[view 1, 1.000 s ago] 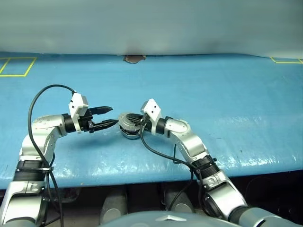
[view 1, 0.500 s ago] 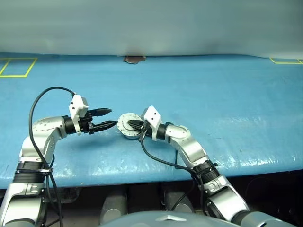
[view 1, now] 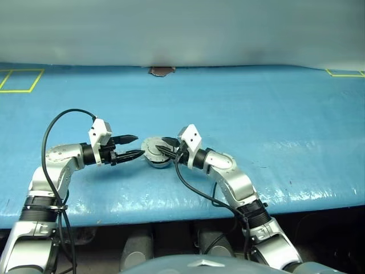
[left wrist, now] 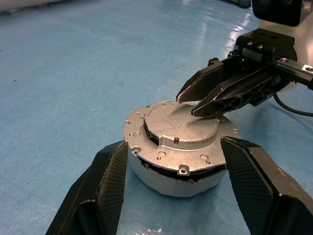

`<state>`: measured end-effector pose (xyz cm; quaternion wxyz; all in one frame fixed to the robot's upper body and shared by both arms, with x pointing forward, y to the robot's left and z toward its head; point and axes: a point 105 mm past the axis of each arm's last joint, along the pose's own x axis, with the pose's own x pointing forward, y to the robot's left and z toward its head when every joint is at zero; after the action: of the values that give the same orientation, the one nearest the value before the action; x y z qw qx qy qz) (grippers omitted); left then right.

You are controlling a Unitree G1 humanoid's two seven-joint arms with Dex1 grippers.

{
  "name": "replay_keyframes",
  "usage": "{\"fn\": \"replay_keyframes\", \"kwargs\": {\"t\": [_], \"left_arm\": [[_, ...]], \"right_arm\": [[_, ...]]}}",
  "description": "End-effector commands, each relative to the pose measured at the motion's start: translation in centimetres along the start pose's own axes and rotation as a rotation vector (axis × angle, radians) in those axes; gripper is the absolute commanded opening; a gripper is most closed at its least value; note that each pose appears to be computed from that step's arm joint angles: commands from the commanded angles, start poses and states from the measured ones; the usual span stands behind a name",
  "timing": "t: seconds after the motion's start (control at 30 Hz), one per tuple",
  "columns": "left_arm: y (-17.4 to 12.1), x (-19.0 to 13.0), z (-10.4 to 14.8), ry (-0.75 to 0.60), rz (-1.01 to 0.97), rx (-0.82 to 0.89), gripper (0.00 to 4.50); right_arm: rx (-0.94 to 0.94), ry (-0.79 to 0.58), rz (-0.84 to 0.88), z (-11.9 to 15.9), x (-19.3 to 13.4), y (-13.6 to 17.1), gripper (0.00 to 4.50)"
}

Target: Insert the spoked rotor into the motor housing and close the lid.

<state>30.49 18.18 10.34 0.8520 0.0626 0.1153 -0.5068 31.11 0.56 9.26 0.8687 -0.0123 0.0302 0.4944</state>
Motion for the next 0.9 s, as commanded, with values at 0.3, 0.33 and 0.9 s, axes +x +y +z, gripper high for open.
{"fn": "replay_keyframes", "kwargs": {"t": [0.3,0.33,0.9], "left_arm": [[0.3,-0.4,0.4,-0.012,0.036,0.019,3.30],[0.3,-0.4,0.4,-0.012,0.038,0.020,3.30],[0.4,-0.5,0.3,-0.017,0.059,0.016,3.30]], "right_arm": [[0.065,0.012,-0.031,-0.2,1.3,-0.5,4.40],[0.069,0.023,-0.028,-0.5,1.3,-0.4,4.40],[-0.055,0.072,-0.030,-1.8,1.0,0.1,3.23]]}}
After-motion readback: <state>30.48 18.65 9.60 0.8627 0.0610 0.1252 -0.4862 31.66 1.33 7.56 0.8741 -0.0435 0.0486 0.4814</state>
